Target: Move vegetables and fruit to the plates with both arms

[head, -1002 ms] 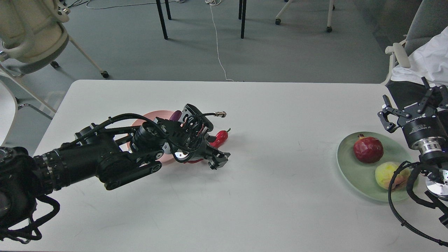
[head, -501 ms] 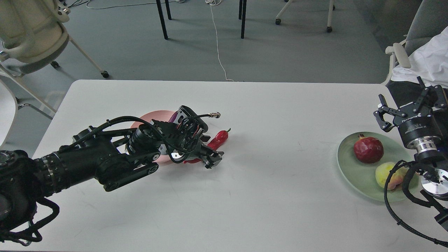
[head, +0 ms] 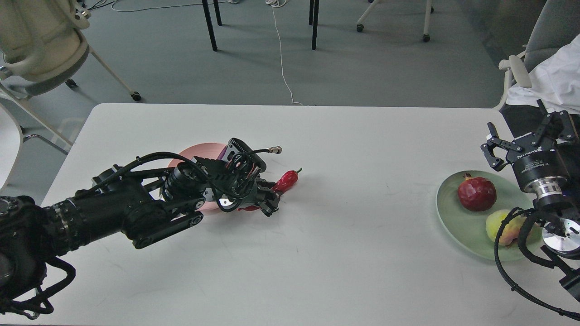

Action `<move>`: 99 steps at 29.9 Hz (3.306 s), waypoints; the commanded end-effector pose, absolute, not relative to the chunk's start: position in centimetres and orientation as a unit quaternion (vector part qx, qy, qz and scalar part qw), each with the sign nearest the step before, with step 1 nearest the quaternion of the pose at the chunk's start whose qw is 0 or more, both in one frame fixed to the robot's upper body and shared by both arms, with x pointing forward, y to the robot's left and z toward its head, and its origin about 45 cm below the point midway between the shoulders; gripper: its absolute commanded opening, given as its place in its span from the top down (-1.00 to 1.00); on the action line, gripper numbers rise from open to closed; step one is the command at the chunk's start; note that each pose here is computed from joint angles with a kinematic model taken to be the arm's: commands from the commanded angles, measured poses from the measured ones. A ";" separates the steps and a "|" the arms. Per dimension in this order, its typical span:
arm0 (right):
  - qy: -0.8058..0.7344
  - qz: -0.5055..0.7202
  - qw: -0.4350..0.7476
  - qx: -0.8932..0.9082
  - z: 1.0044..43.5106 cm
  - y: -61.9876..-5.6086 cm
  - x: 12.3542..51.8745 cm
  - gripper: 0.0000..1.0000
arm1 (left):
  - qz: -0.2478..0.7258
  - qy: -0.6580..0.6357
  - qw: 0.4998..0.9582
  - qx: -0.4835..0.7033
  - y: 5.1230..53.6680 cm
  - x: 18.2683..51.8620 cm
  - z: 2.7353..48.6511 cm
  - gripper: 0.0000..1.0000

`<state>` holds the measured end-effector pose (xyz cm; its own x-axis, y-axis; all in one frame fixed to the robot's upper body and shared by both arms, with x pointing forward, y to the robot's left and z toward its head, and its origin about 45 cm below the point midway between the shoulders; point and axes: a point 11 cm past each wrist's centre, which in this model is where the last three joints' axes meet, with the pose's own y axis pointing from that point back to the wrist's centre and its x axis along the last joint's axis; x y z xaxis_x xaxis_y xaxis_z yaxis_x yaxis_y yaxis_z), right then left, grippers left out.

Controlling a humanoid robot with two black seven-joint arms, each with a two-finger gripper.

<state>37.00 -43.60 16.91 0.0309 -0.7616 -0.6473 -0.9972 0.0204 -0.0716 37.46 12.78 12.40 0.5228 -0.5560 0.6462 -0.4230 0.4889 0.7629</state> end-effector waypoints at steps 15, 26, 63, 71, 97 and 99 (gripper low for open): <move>0.661 0.216 0.271 -0.666 17.0 -43.6 37.1 -0.98 | 0.005 -0.524 0.716 0.461 14.6 39.0 21.3 0.82; 0.661 0.224 0.272 -0.662 16.3 -43.0 37.1 -0.98 | 0.034 -0.472 0.655 0.589 28.9 40.0 23.5 0.74; 0.649 0.213 0.292 -0.669 18.0 -41.8 39.3 -0.98 | 0.224 -0.427 0.716 0.506 29.0 42.6 20.9 -0.89; 0.663 0.199 0.290 -0.661 18.5 -43.1 39.9 -0.98 | 0.400 -0.317 0.767 0.389 30.3 45.6 26.0 -0.96; 0.600 0.207 0.263 -0.726 24.2 -39.2 44.8 -0.99 | 0.552 0.255 0.722 -0.330 32.0 48.7 26.0 -0.97; 0.594 0.199 0.247 -0.740 24.9 -38.5 45.4 -0.99 | 0.557 0.271 0.706 -0.344 32.3 48.2 24.7 -0.97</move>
<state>44.67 -39.16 23.97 0.1900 -0.7604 -0.6211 -0.9817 -0.1389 -0.1301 48.87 32.10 26.48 0.2615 0.6551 -0.7088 -0.9652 0.1827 -0.1872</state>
